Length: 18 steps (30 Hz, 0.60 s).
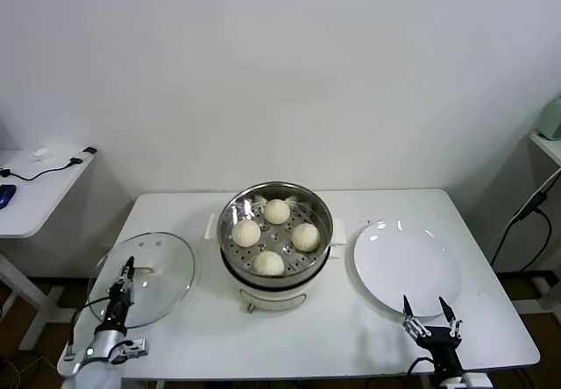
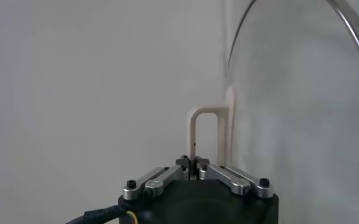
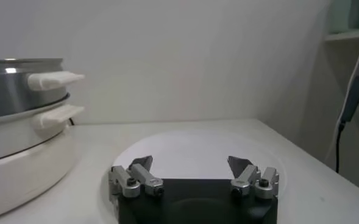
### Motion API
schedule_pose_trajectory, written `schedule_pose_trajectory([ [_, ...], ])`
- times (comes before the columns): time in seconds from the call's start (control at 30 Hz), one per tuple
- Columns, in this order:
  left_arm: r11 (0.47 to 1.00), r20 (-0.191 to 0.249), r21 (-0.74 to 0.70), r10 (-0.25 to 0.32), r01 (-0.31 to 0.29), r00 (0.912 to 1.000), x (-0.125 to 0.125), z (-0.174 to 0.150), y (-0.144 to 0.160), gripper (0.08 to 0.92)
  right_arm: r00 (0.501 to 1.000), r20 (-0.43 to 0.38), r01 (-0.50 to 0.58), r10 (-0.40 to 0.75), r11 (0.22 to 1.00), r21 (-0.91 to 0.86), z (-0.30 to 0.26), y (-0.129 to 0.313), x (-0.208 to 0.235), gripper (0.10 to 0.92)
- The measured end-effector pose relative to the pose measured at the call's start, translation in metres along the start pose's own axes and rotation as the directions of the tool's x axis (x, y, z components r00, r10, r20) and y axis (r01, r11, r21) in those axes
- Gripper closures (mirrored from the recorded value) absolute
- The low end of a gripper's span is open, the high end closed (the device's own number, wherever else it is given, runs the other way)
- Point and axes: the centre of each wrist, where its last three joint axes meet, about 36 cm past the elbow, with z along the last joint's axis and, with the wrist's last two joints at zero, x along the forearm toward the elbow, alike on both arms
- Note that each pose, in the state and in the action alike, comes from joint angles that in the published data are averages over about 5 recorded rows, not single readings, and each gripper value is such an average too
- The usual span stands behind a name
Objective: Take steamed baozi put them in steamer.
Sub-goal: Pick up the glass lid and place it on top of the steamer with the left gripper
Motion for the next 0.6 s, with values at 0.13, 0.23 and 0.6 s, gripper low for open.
schedule_pose_trajectory([
  [0.13,0.999,-0.073,0.04,-0.005,0.008,0.9973,0.002,0.001,0.038,0.86,1.0,0.0,0.001,-0.001,1.0,0.005,-0.003,0.001,-0.001,0.2],
  [0.23,0.997,-0.121,0.072,-0.005,0.014,0.9927,0.001,-0.003,0.071,0.86,1.0,0.0,0.001,-0.001,1.0,0.01,-0.004,0.001,-0.001,0.2],
  [0.6,0.99,-0.125,0.137,-0.024,0.041,0.9919,-0.002,-0.068,0.169,0.86,1.0,-0.001,0.012,-0.012,0.999,0.037,-0.003,0.006,-0.002,0.2],
])
